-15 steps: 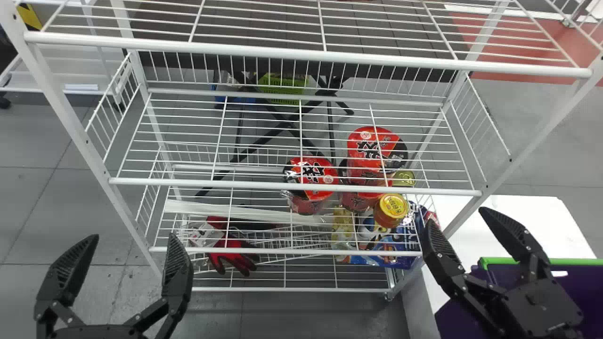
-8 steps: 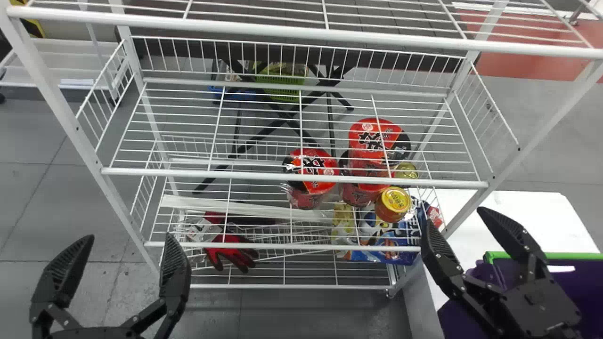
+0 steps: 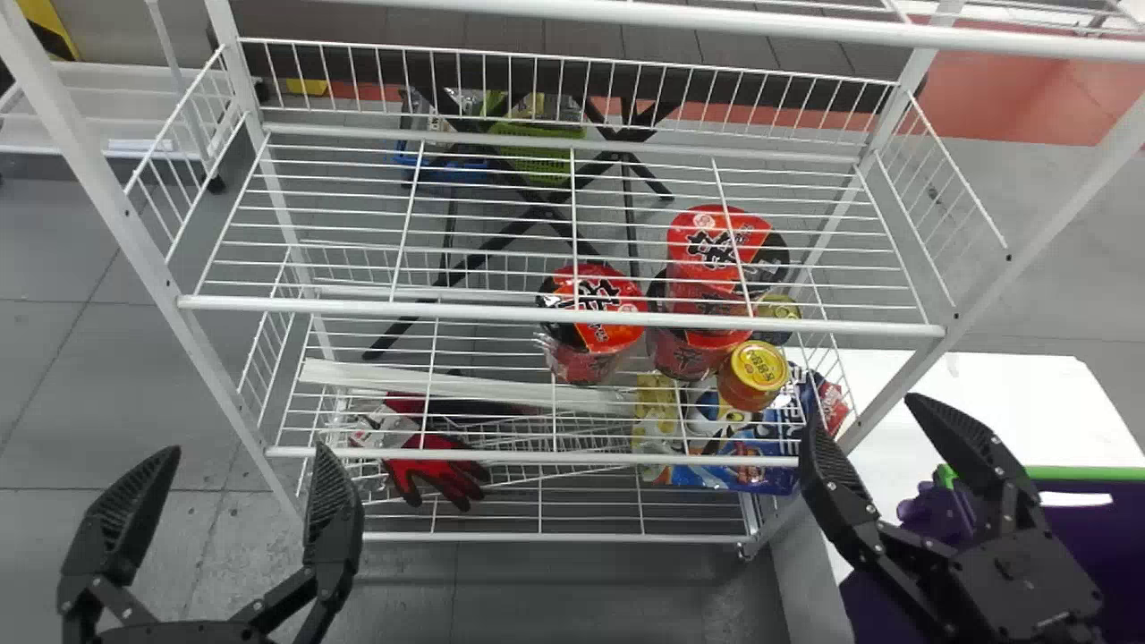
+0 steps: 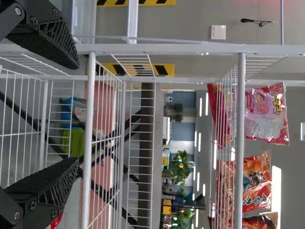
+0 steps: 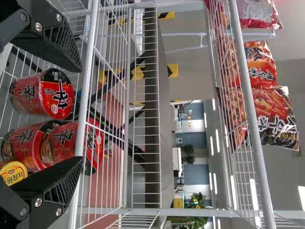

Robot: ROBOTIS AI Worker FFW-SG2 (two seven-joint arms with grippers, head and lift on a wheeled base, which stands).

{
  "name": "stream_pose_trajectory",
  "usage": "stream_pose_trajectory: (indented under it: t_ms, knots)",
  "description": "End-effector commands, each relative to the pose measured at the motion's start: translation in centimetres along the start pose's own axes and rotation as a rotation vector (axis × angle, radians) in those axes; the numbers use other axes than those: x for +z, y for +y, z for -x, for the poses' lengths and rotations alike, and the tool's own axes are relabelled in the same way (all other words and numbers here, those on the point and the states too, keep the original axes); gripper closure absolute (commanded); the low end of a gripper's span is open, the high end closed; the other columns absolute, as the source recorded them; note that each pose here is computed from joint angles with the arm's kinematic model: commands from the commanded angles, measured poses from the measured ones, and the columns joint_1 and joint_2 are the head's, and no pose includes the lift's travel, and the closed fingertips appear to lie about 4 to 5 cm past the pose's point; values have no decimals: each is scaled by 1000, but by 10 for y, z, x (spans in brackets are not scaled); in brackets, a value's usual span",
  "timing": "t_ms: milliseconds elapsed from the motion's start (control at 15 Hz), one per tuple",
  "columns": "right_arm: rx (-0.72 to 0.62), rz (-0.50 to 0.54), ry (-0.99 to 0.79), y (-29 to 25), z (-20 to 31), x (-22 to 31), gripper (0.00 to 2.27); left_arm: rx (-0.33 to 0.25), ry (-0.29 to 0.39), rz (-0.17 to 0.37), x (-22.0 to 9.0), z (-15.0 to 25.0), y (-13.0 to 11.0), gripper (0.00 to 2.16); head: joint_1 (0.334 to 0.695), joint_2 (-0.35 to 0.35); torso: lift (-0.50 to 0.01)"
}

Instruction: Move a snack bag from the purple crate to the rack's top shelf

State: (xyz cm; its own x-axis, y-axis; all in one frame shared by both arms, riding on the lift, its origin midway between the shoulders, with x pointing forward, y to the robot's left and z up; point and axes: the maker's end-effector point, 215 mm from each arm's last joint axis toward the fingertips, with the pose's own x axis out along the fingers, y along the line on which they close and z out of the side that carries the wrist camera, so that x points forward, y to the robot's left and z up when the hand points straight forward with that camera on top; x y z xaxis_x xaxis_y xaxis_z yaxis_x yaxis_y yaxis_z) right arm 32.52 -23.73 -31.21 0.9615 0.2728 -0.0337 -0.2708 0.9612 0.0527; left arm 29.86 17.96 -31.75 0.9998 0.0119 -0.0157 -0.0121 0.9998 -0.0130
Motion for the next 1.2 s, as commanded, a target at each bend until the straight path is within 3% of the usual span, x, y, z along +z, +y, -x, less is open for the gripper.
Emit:
stream_pose_trajectory:
  t_ms: [0, 800, 1133]
  knots:
    - [-1, 1, 1, -1, 1, -2, 184, 0, 2, 1, -1, 0, 0, 147, 695, -109, -409]
    - [-3, 6, -37, -1, 2, 7, 161, 3, 5, 1, -2, 0, 1, 147, 695, -114, -457]
    - [38, 20, -40, 3, 1, 18, 171, 0, 12, -3, -4, 0, 1, 147, 695, -96, -455]
